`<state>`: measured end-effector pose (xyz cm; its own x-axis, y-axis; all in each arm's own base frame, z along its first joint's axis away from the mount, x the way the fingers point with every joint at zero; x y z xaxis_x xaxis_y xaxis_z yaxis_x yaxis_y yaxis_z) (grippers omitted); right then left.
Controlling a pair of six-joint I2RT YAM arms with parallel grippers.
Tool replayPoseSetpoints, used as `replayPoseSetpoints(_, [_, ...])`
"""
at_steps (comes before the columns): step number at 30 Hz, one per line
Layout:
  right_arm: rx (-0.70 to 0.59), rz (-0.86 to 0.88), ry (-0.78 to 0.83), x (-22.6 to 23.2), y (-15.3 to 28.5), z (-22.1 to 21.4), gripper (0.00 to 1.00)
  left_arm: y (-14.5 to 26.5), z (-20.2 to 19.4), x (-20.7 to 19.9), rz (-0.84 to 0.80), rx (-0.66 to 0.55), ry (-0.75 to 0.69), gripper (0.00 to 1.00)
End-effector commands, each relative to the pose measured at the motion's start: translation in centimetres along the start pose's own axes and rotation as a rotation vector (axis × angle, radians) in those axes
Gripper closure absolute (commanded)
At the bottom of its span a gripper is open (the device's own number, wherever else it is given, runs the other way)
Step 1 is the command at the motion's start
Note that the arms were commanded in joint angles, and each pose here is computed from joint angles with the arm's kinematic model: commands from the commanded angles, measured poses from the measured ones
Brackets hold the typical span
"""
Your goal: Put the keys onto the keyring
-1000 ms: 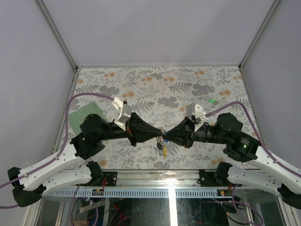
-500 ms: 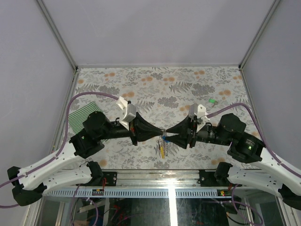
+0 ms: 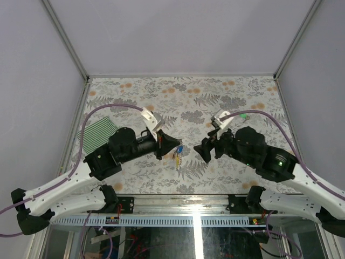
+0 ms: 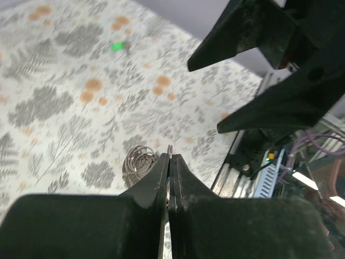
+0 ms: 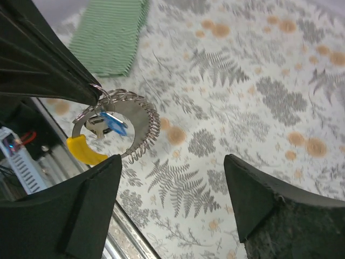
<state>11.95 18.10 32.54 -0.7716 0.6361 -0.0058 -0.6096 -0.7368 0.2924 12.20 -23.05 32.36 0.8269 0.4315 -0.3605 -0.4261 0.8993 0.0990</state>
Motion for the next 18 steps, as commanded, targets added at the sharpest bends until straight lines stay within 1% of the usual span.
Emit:
replayPoseSetpoints(1, [0.099,-0.105,-0.065,-0.5,-1.0,-0.8,0.13,-0.8,-1.9,2.5,0.201,0.057,0.052,1.00])
replayPoseSetpoints(3, [0.140,-0.139,-0.073,-0.6,-1.6,-1.3,0.10,-1.1,-2.9,3.4,0.261,0.099,0.060,1.00])
replayPoseSetpoints(5, [0.171,-0.175,-0.075,-0.9,-2.2,-1.5,0.08,-1.4,-3.7,4.0,0.287,0.128,0.066,1.00])
replayPoseSetpoints(10, [0.169,-0.239,-0.117,-1.7,-2.8,-2.3,0.05,-2.1,-5.4,5.7,0.318,0.180,0.092,1.00])
replayPoseSetpoints(12, [0.198,-0.268,-0.181,-3.0,-3.2,-3.2,0.03,-2.4,-5.9,6.5,0.327,0.199,0.108,1.00])
replayPoseSetpoints(14, [0.220,-0.277,-0.283,-4.6,-3.4,-4.2,0.03,-2.8,-6.4,7.3,0.336,0.226,0.119,1.00])
replayPoseSetpoints(15, [0.214,-0.294,-0.338,-5.7,-3.4,-4.7,0.03,-2.9,-6.6,7.6,0.342,0.235,0.120,1.00])
replayPoseSetpoints(18, [0.192,-0.296,-0.440,-7.0,-3.2,-5.6,0.03,-3.6,-7.2,8.5,0.364,0.263,0.119,1.00])
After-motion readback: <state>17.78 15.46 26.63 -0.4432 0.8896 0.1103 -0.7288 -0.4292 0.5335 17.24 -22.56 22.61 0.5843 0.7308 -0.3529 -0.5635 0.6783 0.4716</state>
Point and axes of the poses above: each gripper's point midway between its finger pads, its own y axis back along the fingers, its own x axis along the line the jaws close on, z = x × y, the point moved 7 cm from there along y, back along the fingers, and after that the axes turned 6 degrees about y, right-handed, at the moved point
